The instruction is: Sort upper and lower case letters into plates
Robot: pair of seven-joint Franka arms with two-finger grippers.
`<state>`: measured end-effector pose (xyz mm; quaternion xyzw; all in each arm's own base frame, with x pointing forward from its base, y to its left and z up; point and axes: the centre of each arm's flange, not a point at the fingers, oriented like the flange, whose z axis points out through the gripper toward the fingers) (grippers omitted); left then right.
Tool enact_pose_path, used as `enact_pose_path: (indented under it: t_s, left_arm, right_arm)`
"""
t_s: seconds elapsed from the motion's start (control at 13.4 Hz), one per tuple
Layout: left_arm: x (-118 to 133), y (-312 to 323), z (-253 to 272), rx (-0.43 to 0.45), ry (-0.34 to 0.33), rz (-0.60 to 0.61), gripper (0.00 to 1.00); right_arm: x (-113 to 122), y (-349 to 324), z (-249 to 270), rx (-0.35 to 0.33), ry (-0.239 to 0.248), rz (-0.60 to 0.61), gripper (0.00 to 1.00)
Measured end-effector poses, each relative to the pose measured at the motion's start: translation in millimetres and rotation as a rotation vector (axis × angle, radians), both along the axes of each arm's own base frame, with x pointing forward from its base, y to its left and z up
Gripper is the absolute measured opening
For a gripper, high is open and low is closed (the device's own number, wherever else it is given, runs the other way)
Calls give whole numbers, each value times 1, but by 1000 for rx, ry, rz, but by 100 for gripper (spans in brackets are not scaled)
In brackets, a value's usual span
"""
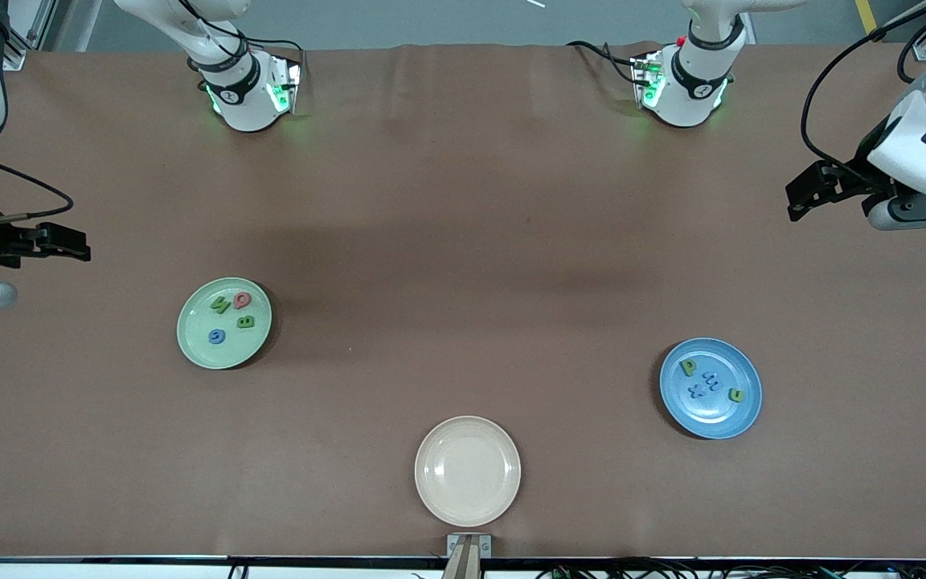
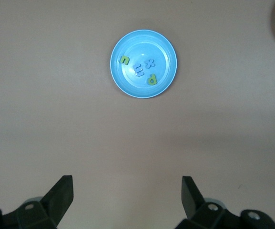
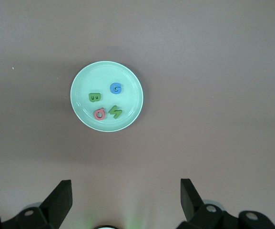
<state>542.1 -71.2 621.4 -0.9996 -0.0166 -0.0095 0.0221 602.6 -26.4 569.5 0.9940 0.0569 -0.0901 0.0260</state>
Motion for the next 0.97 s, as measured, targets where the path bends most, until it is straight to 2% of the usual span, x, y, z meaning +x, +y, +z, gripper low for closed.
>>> enact_pose_path:
  t_s: [0.37,0.97]
  left_arm:
    - [1,2,4,-1,-8,4,100]
    - [1,4,10,-3,-22,6,100]
  right_arm:
    - [-27,5,12,-6,-56,10,100]
    - [-55,-2,27,27,-94,-13,100]
